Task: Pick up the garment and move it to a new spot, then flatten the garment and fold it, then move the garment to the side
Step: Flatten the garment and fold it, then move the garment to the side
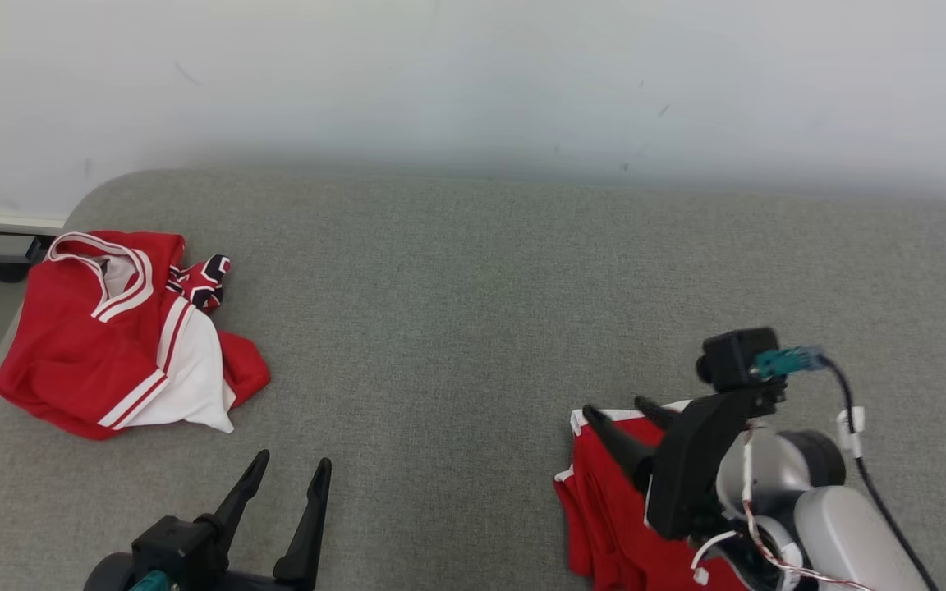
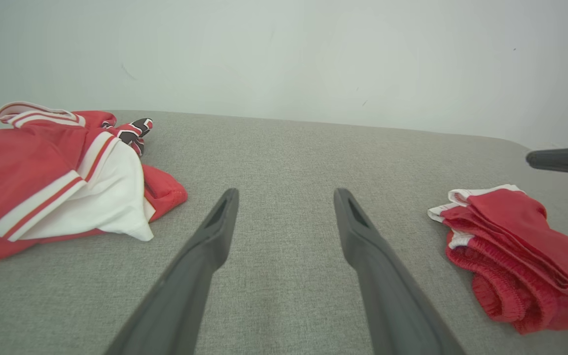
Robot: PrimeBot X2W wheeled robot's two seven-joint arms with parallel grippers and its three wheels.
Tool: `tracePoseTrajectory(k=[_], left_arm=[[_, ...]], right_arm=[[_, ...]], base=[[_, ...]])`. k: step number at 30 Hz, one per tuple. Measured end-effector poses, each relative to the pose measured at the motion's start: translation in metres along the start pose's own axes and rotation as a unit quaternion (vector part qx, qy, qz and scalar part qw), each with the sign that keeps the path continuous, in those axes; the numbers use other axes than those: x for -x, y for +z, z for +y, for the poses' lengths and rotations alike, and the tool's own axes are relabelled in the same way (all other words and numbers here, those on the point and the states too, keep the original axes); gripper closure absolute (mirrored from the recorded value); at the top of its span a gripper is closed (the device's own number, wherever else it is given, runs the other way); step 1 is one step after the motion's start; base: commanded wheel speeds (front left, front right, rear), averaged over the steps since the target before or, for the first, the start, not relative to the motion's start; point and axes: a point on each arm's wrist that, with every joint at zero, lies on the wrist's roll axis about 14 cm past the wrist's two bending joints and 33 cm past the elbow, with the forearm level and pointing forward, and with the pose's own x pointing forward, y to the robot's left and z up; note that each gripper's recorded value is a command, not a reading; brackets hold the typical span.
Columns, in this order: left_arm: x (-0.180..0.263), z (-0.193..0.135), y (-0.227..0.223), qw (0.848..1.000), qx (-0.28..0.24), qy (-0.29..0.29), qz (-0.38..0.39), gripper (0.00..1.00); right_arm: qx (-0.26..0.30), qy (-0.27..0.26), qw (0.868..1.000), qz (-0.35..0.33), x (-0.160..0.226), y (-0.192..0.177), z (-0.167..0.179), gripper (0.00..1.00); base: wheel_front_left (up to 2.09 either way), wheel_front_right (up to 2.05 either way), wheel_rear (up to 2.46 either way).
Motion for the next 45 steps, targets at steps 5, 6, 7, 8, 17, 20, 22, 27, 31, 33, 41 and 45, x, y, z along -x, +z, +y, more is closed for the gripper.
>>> tracePoseTrajectory(k=[5,6,7,8,17,20,22,27,31,33,41,45], left_arm=[[-0.001,-0.001,0.001,1.0,-0.001,-0.003,-0.002,0.0],[-0.001,-0.002,0.001,1.0,-0.001,-0.004,-0.002,0.0],[-0.002,-0.002,0.002,1.0,-0.001,-0.005,-0.002,0.0],[-0.002,-0.003,0.002,1.0,-0.001,-0.006,-0.003,0.0],[-0.008,-0.002,0.002,1.0,-0.002,-0.008,-0.002,0.0],[-0.014,-0.003,0.005,1.0,-0.004,-0.011,-0.007,0.0],[-0.016,-0.005,0.009,1.0,-0.006,-0.015,-0.012,0.0],[-0.016,-0.001,0.011,1.0,-0.008,-0.009,-0.014,0.0],[-0.015,0.003,0.011,1.0,-0.01,-0.003,-0.014,0.0],[-0.014,0.004,0.011,1.0,-0.01,-0.002,-0.014,0.0],[-0.012,0.005,0.01,1.0,-0.009,0.001,-0.013,0.0],[-0.012,0.006,0.011,1.0,-0.01,0.002,-0.014,0.0]], right_arm=[[0.016,-0.045,0.998,-0.043,0.019,0.021,-0.031,0.0],[0.017,-0.067,0.997,-0.041,0.025,0.02,-0.049,0.0],[0.021,-0.091,0.995,-0.035,0.031,0.016,-0.066,0.0],[0.03,-0.119,0.992,-0.027,0.037,0.01,-0.084,0.0],[-0.016,-0.188,0.982,0.014,0.046,-0.03,-0.139,0.0],[-0.026,-0.193,0.98,0.03,0.041,-0.042,-0.145,0.0],[-0.045,-0.185,0.981,0.04,0.033,-0.052,-0.142,0.0],[-0.067,-0.166,0.982,0.058,0.02,-0.067,-0.131,0.0],[-0.074,-0.154,0.983,0.073,0.011,-0.074,-0.122,0.0],[-0.079,-0.156,0.982,0.076,0.009,-0.074,-0.125,0.24],[-0.116,-0.15,0.978,0.085,0.001,-0.078,-0.126,1.0],[-0.092,-0.14,0.983,0.077,-0.005,-0.064,-0.124,1.0]], base=[[0.0,0.0,0.0],[0.0,0.0,0.0],[0.0,0.0,0.0],[0.0,0.0,0.0],[0.0,0.0,0.0],[0.0,0.0,0.0],[0.0,0.0,0.0],[0.0,0.0,0.0],[0.0,0.0,0.0],[0.0,0.0,0.0],[0.0,0.0,0.0],[0.0,0.0,0.0]])
